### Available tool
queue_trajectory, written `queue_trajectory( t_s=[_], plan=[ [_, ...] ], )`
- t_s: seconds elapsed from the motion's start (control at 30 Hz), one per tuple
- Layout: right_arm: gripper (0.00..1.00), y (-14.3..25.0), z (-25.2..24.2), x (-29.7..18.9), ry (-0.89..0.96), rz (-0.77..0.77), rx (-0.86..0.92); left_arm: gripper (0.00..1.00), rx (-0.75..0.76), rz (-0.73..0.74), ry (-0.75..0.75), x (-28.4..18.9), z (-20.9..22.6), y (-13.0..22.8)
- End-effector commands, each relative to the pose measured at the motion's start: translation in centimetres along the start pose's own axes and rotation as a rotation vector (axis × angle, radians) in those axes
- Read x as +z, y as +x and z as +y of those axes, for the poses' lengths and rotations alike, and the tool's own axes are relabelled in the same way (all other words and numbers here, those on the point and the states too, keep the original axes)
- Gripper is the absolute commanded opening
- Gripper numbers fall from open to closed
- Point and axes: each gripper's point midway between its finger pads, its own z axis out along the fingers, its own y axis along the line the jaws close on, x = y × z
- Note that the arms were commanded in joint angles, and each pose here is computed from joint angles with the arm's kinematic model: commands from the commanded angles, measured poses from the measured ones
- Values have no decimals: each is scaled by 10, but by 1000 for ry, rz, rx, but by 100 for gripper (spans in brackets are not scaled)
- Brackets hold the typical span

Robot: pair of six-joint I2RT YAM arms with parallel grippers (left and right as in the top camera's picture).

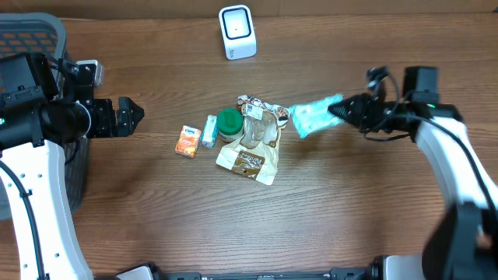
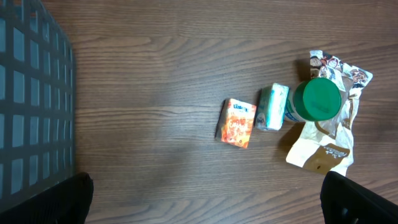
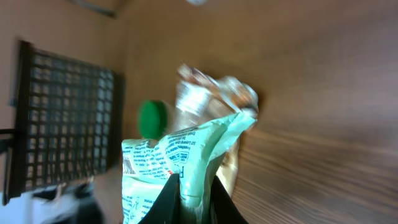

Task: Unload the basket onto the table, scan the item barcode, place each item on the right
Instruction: 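Lift the wipes packet and hold it in front of the scanner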

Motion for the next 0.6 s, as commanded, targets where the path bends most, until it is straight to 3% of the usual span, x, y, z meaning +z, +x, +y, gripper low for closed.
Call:
queue_trajectory(
  t_s=[0.0, 0.27, 0.57],
  plan=[
    [4, -14, 44, -32, 45, -125, -55, 100, 9, 4, -5, 1, 2, 1],
    [4, -10, 127, -68, 65, -334, -147, 100, 9, 4, -5, 1, 3, 1],
    [4, 6, 170, -47, 126, -428, -153, 100, 9, 5, -5, 1, 3, 1]
  ],
)
